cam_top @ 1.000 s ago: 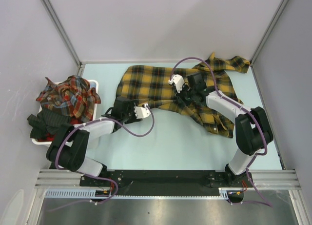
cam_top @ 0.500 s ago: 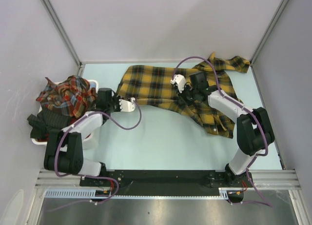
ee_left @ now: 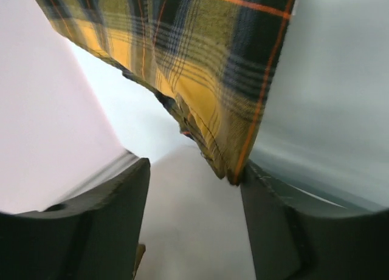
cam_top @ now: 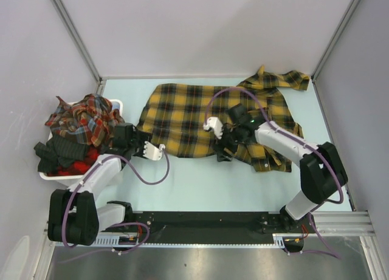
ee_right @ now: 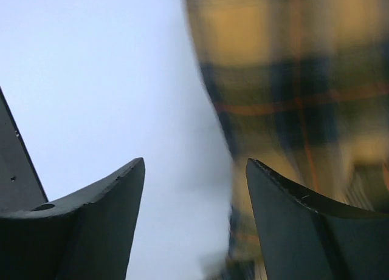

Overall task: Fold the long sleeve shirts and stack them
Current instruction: Fold the shirt

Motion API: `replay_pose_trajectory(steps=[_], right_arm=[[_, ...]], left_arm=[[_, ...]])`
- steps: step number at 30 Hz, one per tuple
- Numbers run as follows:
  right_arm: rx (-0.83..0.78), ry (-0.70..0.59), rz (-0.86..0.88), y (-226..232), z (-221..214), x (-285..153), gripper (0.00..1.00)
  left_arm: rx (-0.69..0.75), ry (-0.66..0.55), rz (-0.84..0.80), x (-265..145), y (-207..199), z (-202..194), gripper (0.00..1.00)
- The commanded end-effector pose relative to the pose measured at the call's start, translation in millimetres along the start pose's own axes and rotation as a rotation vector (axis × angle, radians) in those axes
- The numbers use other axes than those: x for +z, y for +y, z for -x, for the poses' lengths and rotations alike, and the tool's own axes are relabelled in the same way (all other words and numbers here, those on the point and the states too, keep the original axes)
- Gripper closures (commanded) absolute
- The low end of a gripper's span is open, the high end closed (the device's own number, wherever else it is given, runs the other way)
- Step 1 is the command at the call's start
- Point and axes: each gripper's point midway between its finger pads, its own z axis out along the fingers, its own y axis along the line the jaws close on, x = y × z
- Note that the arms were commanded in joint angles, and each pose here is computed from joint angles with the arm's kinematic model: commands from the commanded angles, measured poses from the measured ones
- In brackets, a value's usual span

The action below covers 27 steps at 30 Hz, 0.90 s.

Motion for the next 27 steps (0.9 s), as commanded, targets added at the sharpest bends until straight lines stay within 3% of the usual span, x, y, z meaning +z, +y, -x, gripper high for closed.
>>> replay_pose_trajectory(steps=[1, 5, 11, 15, 22, 27], right_arm=[[0.151, -0.105, -0.131, -41.7, 1.9, -94.5, 0.26], [0.307, -0.123, -0.258, -75.3, -32.6, -152.2, 0.27], [0.684, -0.130, -0.383, -114.1, -126.6, -207.4, 0.37], [0.882, -0.152, -0.399, -122.1, -169.8, -216.0, 0.45], [1.090, -0.092, -0.446, -125.0, -240.3, -197.1, 0.51], [1.215, -0.074, -0.417, -113.7, -265.7, -183.1, 0.54]], left_arm=[[-0.163, -0.120, 0.031, -28.1, 43.2, 14.1, 0.33], [-0.340, -0.184, -0.046, -29.3, 39.6, 33.6, 0.31], [-0.458, -0.244, -0.135, -15.8, 26.0, 70.4, 0.30], [-0.446, -0.246, -0.200, -2.7, 2.2, 89.2, 0.24], [-0.436, -0.230, -0.274, 15.5, -27.3, 100.7, 0.21], [-0.431, -0.218, -0.297, 21.7, -46.5, 100.8, 0.20]])
